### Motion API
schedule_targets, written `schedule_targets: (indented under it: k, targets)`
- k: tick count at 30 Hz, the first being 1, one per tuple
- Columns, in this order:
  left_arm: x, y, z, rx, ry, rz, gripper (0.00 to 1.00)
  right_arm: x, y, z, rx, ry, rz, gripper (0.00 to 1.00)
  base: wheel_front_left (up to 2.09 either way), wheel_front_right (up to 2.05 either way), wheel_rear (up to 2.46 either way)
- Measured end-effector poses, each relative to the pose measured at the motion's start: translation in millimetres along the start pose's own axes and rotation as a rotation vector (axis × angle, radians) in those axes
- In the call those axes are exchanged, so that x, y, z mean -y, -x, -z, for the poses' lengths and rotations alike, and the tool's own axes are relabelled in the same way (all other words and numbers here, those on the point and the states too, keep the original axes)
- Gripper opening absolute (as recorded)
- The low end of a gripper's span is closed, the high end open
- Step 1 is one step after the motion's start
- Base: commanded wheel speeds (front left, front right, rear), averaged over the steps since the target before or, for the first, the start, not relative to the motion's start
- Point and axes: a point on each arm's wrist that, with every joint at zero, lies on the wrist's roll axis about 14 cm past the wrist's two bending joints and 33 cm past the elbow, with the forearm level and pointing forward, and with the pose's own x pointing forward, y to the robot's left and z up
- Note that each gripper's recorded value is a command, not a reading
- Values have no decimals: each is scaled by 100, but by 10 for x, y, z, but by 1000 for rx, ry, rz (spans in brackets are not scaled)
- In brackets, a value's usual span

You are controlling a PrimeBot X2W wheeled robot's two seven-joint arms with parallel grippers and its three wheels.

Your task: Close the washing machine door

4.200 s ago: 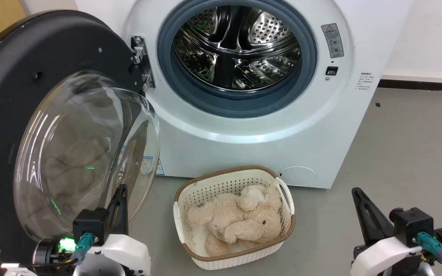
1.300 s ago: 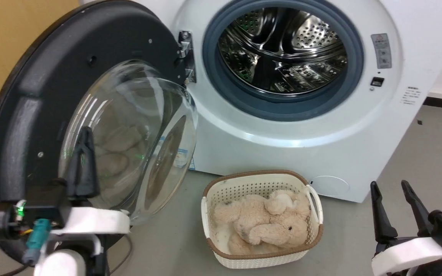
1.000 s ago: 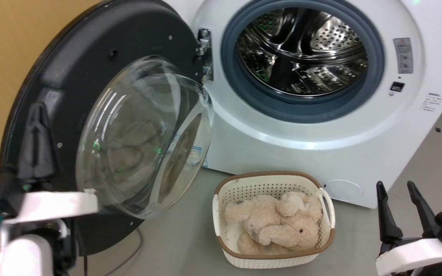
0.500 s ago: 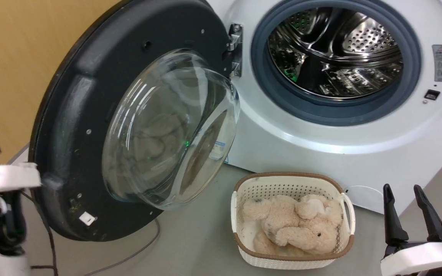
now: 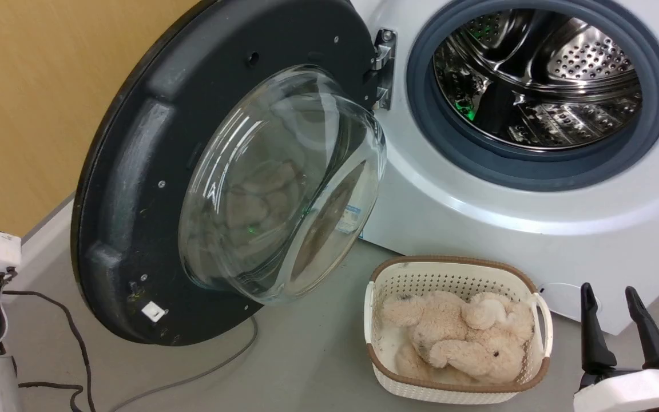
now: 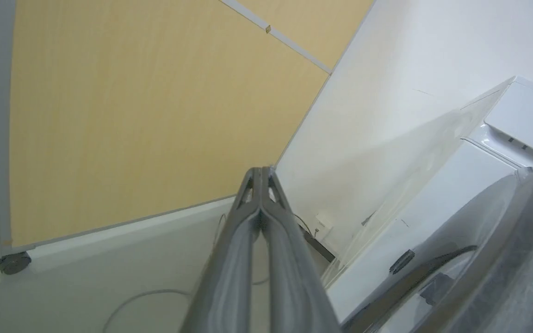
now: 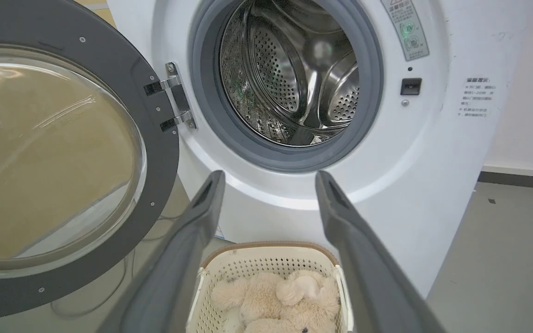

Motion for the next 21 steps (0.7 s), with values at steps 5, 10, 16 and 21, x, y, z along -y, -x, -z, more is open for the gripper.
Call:
schedule_targets:
  k: [5, 10, 16, 21]
  targets:
    - [-123, -4, 239, -141, 104, -18, 0, -5, -13, 66, -12, -16, 0, 100, 0, 0, 0]
    - [-148, 32, 501, -282, 181, -17, 0, 40, -6, 156, -31, -29, 15, 100, 0, 0, 0]
    - [45, 120, 788, -445, 271, 49, 0, 122, -6, 274, -57, -62, 44, 100, 0, 0, 0]
    - [148, 308, 1002, -577, 309, 104, 0, 187, -3, 349, -70, -86, 68, 100, 0, 0, 0]
